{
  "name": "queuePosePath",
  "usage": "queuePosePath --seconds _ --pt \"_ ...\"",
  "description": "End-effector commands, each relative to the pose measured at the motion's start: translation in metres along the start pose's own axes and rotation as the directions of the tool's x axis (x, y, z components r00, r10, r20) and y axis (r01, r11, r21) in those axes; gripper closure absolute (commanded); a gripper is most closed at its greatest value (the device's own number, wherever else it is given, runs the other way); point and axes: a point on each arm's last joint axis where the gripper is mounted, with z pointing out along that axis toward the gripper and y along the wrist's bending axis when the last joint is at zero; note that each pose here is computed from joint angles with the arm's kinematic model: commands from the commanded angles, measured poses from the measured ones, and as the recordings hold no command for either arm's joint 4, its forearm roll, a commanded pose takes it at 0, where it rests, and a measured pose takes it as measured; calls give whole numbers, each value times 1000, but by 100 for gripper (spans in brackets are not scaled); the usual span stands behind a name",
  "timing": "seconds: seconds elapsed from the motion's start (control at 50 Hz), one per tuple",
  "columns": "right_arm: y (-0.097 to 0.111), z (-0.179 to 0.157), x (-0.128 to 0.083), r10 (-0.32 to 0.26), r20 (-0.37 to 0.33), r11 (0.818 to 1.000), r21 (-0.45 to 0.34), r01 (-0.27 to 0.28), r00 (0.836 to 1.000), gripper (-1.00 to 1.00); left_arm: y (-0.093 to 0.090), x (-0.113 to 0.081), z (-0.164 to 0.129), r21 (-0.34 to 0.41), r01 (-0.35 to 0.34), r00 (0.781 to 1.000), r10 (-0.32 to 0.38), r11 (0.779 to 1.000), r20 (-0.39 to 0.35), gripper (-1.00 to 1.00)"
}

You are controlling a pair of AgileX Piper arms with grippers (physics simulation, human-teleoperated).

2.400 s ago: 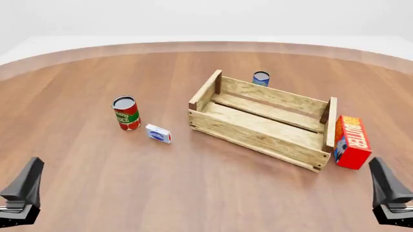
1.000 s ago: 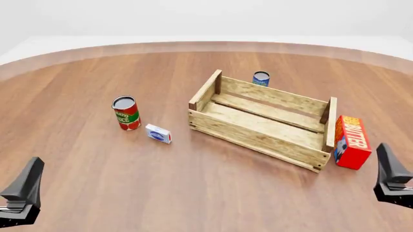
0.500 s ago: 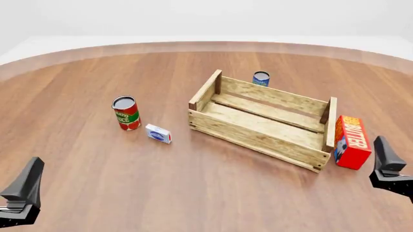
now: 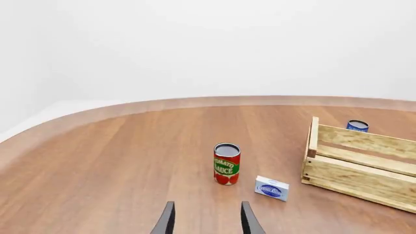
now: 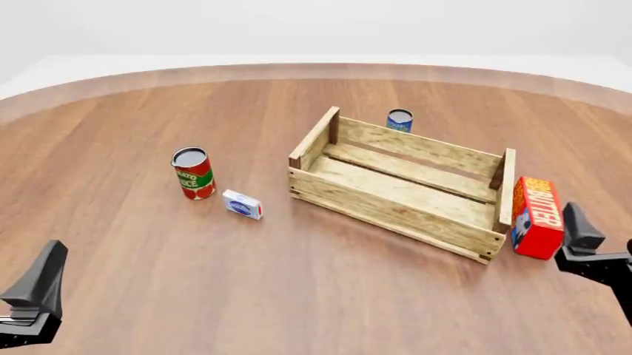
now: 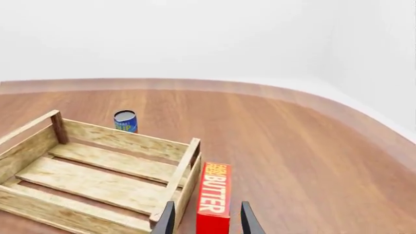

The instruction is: Pick up the butter and put it in the tray.

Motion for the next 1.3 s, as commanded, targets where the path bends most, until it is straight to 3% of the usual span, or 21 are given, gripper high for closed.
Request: queuePosePath --seconds 0.02,0.4,1.3 --pt "-2 14 10 2 -21 1000 18 -1 1000 -100 0 0 0 0 0 1000 0 1000 0 -100" --pt "-2 35 34 9 -56 1000 23 -8 998 -100 0 0 0 0 0 1000 0 1000 0 -100" --pt "-3 37 43 33 -105 999 29 -30 994 -100 0 0 0 0 0 1000 0 1000 0 -100"
